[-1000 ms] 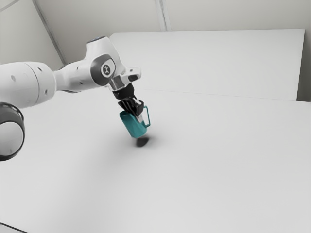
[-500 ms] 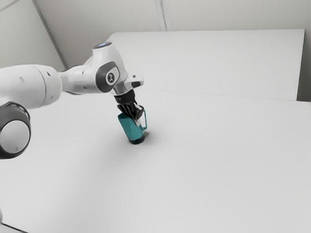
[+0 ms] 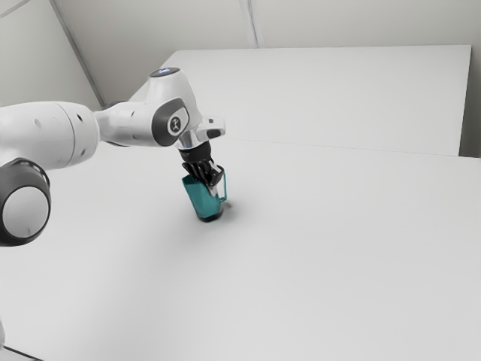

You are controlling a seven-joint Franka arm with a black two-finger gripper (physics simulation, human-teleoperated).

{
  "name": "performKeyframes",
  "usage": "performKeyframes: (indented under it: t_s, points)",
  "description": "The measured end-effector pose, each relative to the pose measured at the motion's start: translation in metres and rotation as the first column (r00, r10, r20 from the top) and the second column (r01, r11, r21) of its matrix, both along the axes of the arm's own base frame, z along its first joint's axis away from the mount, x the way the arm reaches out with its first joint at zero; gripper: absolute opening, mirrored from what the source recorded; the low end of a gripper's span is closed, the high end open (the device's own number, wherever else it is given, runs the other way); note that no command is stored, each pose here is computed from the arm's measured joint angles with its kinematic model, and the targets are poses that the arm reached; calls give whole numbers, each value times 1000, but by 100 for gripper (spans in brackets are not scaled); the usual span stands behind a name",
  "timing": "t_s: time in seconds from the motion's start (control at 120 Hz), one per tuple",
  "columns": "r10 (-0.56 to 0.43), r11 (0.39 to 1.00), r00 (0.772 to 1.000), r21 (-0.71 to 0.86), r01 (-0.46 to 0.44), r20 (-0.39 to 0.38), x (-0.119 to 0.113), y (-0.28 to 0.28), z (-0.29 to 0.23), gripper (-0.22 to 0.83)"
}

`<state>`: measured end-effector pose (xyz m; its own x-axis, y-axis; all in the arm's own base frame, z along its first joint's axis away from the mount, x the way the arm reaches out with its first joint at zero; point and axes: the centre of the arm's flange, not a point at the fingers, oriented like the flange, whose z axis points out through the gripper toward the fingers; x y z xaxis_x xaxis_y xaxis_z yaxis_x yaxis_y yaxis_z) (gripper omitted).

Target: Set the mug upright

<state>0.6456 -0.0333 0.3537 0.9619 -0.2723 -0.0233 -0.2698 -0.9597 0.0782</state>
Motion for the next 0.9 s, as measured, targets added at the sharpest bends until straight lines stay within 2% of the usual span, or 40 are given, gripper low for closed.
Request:
performKeyframes:
  t_s: [0.133, 0.317, 0.475, 0.667, 0.9]
  points:
    - [-4, 1000, 1000, 16, 3, 7, 1, 0, 0, -17]
    - [4, 1000, 1000, 16, -4, 4, 0, 0, -3, 23]
    - [9, 1000, 999, 16, -10, 31, -1, 0, 17, 43]
    - [7, 1000, 995, 19, -9, 99, -13, -4, 84, 54]
    - [31, 999, 993, 25, -34, 115, -51, -4, 173, 59]
